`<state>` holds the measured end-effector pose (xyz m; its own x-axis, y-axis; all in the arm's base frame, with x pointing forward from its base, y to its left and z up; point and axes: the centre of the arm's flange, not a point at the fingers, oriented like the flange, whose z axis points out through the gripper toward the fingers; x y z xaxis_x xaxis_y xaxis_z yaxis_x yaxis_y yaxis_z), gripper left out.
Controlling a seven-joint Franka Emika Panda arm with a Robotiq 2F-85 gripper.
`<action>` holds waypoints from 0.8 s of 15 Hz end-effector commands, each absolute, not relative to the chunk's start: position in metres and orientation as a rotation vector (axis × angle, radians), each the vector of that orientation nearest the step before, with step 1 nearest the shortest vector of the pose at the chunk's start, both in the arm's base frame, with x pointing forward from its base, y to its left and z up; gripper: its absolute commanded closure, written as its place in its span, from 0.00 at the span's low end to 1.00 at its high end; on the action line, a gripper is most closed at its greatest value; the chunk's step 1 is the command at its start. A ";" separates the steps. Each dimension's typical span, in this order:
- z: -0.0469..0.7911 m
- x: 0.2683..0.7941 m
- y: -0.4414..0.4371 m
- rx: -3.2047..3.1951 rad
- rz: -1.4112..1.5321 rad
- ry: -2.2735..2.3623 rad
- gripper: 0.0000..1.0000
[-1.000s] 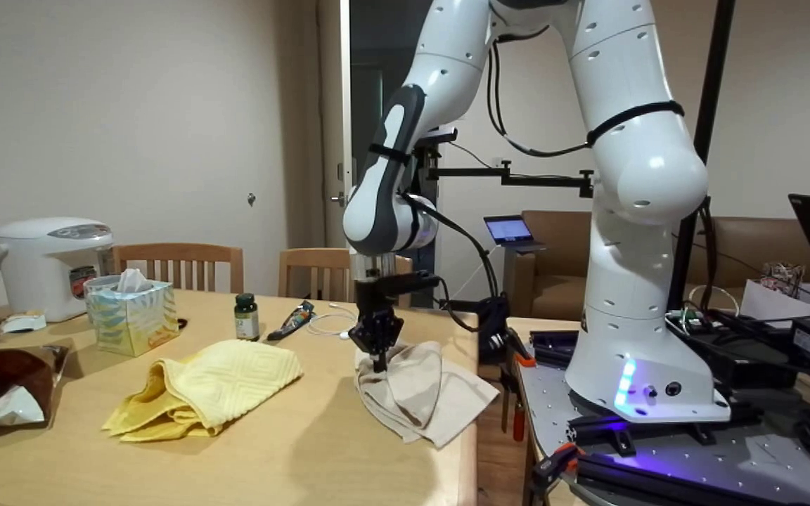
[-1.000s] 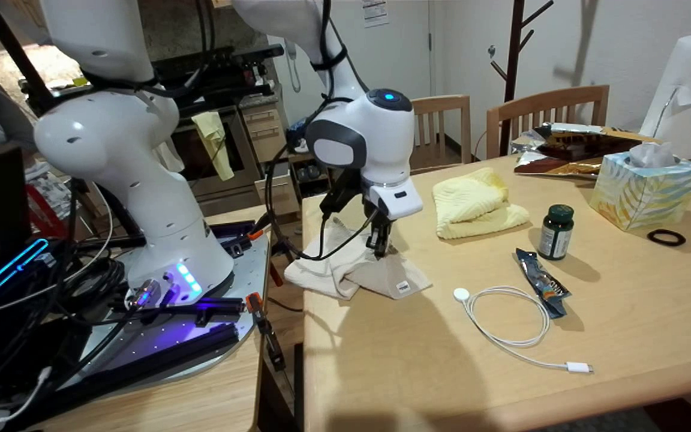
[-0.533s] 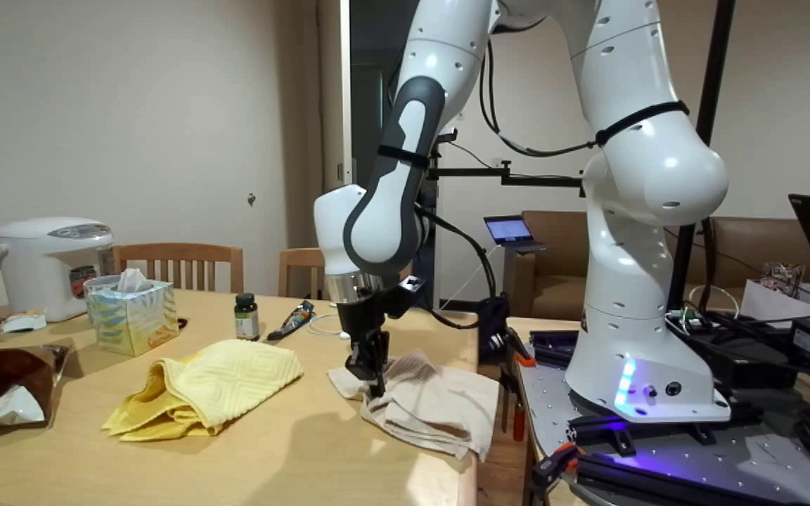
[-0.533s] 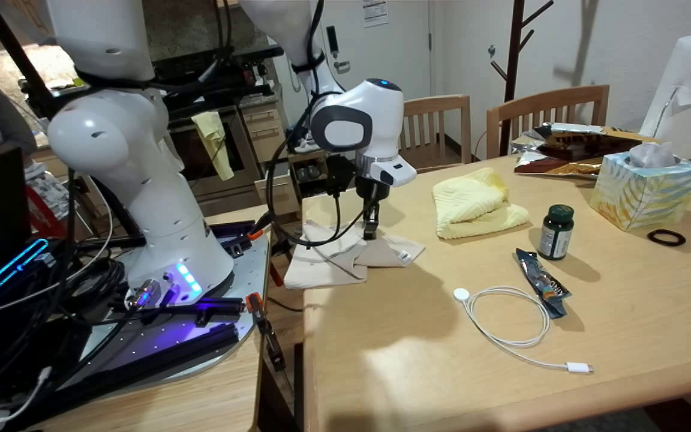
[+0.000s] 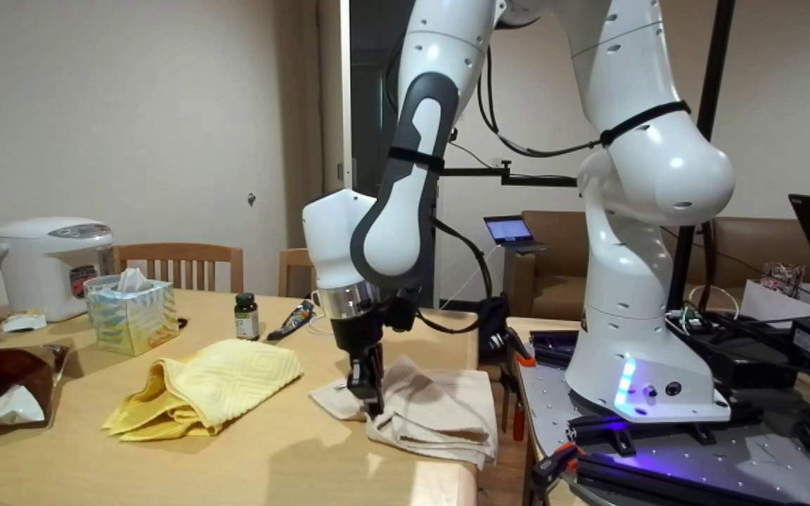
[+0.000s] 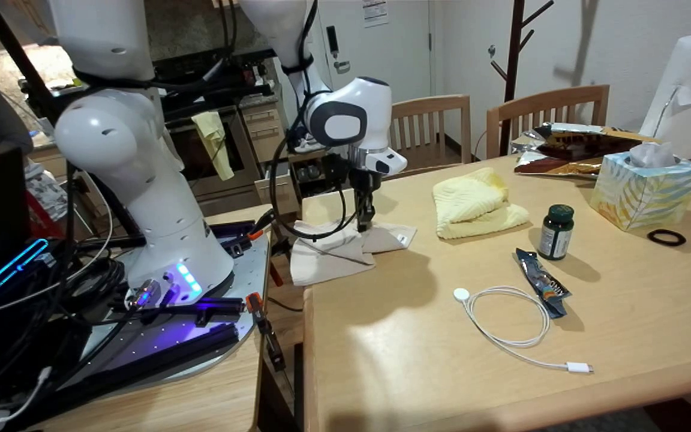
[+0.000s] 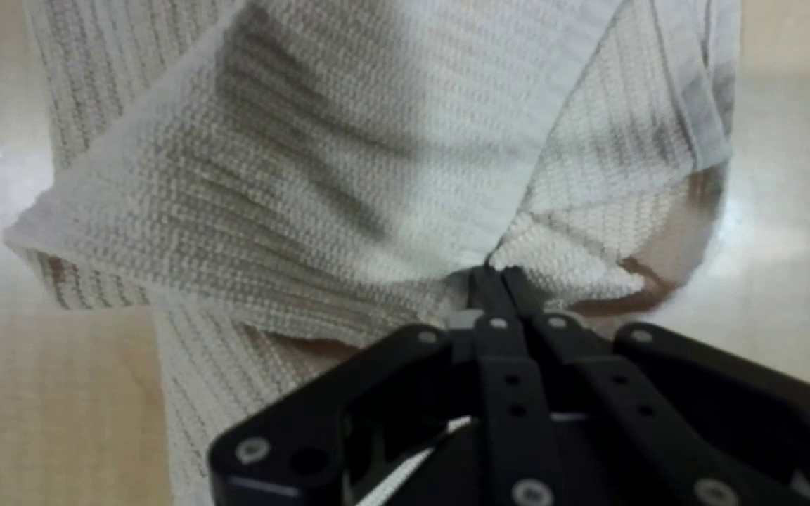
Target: Use the white towel to wipe the table
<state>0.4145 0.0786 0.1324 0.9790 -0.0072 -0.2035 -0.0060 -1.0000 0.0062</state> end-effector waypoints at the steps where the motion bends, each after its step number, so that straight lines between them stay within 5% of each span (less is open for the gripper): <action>1: 0.125 0.412 0.080 3.098 -0.319 -0.009 0.99; 12: 0.137 0.385 -0.029 2.893 -0.037 0.047 0.99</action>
